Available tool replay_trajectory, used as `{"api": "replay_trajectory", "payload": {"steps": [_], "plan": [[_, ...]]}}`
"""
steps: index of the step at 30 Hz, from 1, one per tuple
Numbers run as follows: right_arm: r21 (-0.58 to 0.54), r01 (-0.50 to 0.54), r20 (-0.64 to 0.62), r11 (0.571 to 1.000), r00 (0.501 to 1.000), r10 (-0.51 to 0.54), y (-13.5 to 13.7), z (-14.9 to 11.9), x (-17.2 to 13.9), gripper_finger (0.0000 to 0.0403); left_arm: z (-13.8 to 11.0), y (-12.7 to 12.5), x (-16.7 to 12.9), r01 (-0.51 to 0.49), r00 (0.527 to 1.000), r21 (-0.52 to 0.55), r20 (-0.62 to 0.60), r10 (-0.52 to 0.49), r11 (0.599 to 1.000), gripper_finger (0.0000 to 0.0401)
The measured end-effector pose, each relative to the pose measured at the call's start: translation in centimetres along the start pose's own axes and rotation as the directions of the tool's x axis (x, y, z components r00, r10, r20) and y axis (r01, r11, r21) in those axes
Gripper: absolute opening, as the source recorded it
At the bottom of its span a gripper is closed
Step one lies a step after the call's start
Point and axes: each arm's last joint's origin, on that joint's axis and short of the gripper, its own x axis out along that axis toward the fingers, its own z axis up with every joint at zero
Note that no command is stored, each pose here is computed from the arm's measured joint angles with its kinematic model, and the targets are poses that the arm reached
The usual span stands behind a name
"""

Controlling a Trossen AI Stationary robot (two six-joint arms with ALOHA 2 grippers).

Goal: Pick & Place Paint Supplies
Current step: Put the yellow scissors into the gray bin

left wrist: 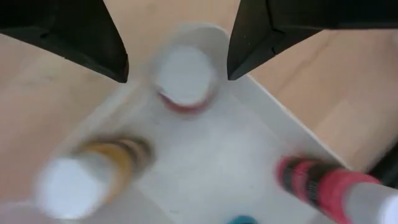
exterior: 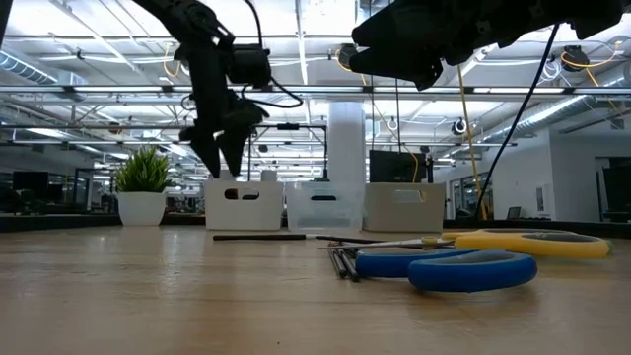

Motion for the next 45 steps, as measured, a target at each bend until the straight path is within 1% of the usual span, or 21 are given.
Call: {"api": "replay_trajectory", "payload": {"steps": [4, 6, 9, 13, 15, 17, 20, 21, 24, 27, 29, 31, 32, 34, 36, 38, 40, 42, 44, 45], "plan": [[0.000, 0.000, -0.001, 1.000, 1.000, 0.000, 0.0, 0.0, 0.0, 0.0217, 0.9, -1.0, -2.1, 0.032, 0.999, 0.035, 0.005, -0.032, 0.999, 0.0285], [-0.003, 0.001, -0.008, 1.000, 1.000, -0.001, 0.0, -0.1, 0.0, 0.0216, 1.1, -1.7, -3.6, 0.043, 0.998, 0.076, 0.033, -0.045, 0.996, 0.0285], [-0.003, 0.002, -0.020, 1.000, 1.000, -0.003, 0.0, -0.2, 0.0, 0.0215, 1.2, -2.9, -6.0, 0.067, 0.991, 0.153, 0.104, -0.083, 0.986, 0.0285], [-0.006, 0.000, -0.028, 1.000, 1.000, 0.000, 0.1, -0.3, -0.1, 0.0218, 0.0, -3.8, -9.4, 0.055, 0.971, 0.199, 0.216, -0.099, 0.978, 0.0285], [-0.010, -0.005, -0.035, 1.000, 0.999, 0.005, 0.2, -0.4, -0.1, 0.0219, -1.0, -4.0, -11.3, 0.046, 0.954, 0.226, 0.278, -0.110, 0.973, 0.0285], [-0.015, -0.014, -0.040, 1.000, 0.999, 0.013, 0.5, -0.5, -0.2, 0.0218, -2.5, -4.6, -12.6, 0.034, 0.932, 0.283, 0.337, -0.132, 0.959, 0.0285], [-0.020, -0.028, -0.045, 0.999, 0.999, 0.028, 0.9, -0.6, -0.4, 0.0215, -5.5, -5.8, -13.6, 0.060, 0.881, 0.397, 0.410, -0.235, 0.916, 0.0285], [-0.022, -0.032, -0.047, 0.999, 0.998, 0.031, 1.0, -0.6, -0.5, 0.0214, -6.5, -6.2, -13.6, 0.077, 0.857, 0.424, 0.435, -0.278, 0.902, 0.0285], [-0.028, -0.045, -0.053, 0.999, 0.998, 0.044, 1.4, -0.7, -0.7, 0.0213, -9.9, -7.0, -13.1, 0.130, 0.765, 0.496, 0.500, -0.405, 0.858, 0.0285], [-0.029, -0.052, -0.052, 0.998, 0.997, 0.050, 1.6, -0.7, -0.7, 0.0216, -13.0, -7.6, -12.0, 0.180, 0.658, 0.579, 0.530, -0.535, 0.795, 0.0285], [-0.028, -0.052, -0.050, 0.998, 0.997, 0.050, 1.6, -0.7, -0.7, 0.0218, -14.8, -7.6, -11.2, 0.199, 0.587, 0.627, 0.539, -0.604, 0.753, 0.0285], [-0.023, -0.051, -0.050, 0.998, 0.997, 0.050, 1.6, -0.7, -0.7, 0.0219, -16.2, -7.6, -10.7, 0.207, 0.501, 0.669, 0.554, -0.665, 0.714, 0.0285], [-0.008, -0.050, -0.051, 0.999, 0.997, 0.050, 1.6, -0.7, -0.7, 0.0219, -16.8, -7.5, -10.4, 0.208, 0.469, 0.685, 0.557, -0.686, 0.698, 0.0285], [0.012, -0.051, -0.073, 0.999, 0.996, 0.052, 1.6, -1.0, -0.8, 0.0218, -17.7, -7.3, -9.9, 0.220, 0.420, 0.703, 0.558, -0.716, 0.677, 0.0285], [-0.006, -0.091, -0.142, 0.996, 0.986, 0.089, 1.8, -1.5, -0.9, 0.0218, -18.2, -7.0, -9.7, 0.228, 0.391, 0.706, 0.565, -0.727, 0.671, 0.0285], [-0.002, -0.100, -0.259, 0.995, 0.961, 0.096, 2.2, -1.9, -1.1, 0.0218, -18.3, -6.7, -9.9, 0.244, 0.362, 0.699, 0.577, -0.732, 0.672, 0.0285], [0.001, -0.066, -0.399, 0.998, 0.915, 0.061, 2.4, -2.2, -1.5, 0.0219, -18.4, -6.5, -9.9, 0.258, 0.362, 0.691, 0.579, -0.731, 0.675, 0.0285], [-0.015, -0.019, -0.530, 1.000, 0.848, 0.008, 2.5, -2.6, -2.0, 0.0219, -18.4, -6.5, -9.9, 0.264, 0.364, 0.688, 0.578, -0.730, 0.676, 0.0285], [-0.043, 0.011, -0.615, 0.999, 0.788, -0.035, 2.4, -3.0, -2.6, 0.0217, -18.4, -6.5, -9.8, 0.263, 0.366, 0.688, 0.578, -0.729, 0.677, 0.0285], [-0.047, 0.022, -0.639, 0.999, 0.768, -0.047, 2.4, -3.3, -2.9, 0.0216, -18.4, -6.5, -9.8, 0.264, 0.367, 0.687, 0.578, -0.729, 0.677, 0.0285]]}}
